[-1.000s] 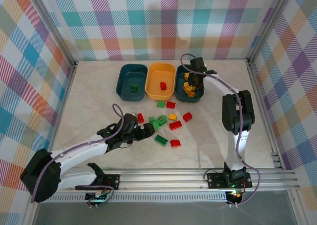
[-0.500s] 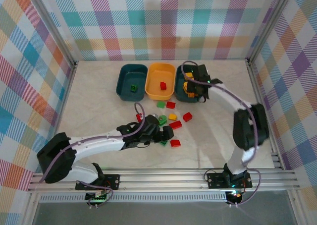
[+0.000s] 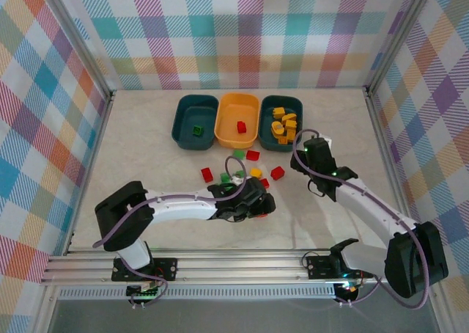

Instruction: Sort the legos into containers by color

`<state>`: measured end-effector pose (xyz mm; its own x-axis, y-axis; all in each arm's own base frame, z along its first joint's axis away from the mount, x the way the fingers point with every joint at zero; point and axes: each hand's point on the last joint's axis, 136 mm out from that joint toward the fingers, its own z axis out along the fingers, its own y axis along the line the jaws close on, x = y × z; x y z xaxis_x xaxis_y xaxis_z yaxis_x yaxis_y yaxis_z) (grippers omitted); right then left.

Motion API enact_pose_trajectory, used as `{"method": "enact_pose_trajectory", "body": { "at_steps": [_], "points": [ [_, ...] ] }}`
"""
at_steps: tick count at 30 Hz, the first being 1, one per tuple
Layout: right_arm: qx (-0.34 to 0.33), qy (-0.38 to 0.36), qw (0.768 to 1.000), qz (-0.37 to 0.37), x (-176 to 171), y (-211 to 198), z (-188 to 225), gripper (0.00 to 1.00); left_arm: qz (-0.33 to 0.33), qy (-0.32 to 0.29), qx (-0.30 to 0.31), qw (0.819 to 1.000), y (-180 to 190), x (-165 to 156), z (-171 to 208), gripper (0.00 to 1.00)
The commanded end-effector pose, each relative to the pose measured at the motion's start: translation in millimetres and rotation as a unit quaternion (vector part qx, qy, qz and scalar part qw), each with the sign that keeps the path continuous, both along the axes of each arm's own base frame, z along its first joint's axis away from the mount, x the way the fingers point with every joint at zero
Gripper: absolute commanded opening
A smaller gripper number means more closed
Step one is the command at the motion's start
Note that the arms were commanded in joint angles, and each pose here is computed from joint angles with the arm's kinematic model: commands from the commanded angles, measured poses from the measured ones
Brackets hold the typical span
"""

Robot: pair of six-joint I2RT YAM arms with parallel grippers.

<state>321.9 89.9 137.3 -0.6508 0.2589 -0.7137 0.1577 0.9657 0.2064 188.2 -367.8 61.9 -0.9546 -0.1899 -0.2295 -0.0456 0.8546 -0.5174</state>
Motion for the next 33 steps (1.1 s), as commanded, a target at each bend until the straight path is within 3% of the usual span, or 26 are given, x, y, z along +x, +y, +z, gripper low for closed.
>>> {"method": "enact_pose_trajectory", "body": {
  "at_steps": [1,9,15,19,22,33],
  "points": [
    [0.027,-0.041,0.999,-0.011,7.2,2.0,16.4,0.69,0.002,0.006,0.030,1.000,0.9,-7.1,-8.3,0.87],
    [0.037,-0.036,0.999,-0.008,4.9,4.5,9.9,0.69,-0.009,0.018,0.031,0.999,-15.2,-11.0,-26.5,0.74],
    [0.042,-0.037,0.998,-0.004,4.8,6.7,7.7,0.69,0.001,-0.017,0.057,0.998,-2.1,-0.9,-24.5,0.67],
    [0.043,-0.035,0.998,-0.001,5.6,8.2,5.2,0.69,-0.002,-0.039,0.074,0.997,-1.8,7.6,-23.8,0.55],
    [0.043,-0.035,0.998,0.001,5.4,8.7,3.2,0.69,-0.003,-0.046,0.083,0.995,-1.8,10.8,-26.2,0.51],
    [0.045,-0.038,0.998,0.006,6.7,10.7,2.8,0.68,-0.024,-0.052,0.072,0.996,-16.7,13.3,-32.2,0.32]
  ]
}}
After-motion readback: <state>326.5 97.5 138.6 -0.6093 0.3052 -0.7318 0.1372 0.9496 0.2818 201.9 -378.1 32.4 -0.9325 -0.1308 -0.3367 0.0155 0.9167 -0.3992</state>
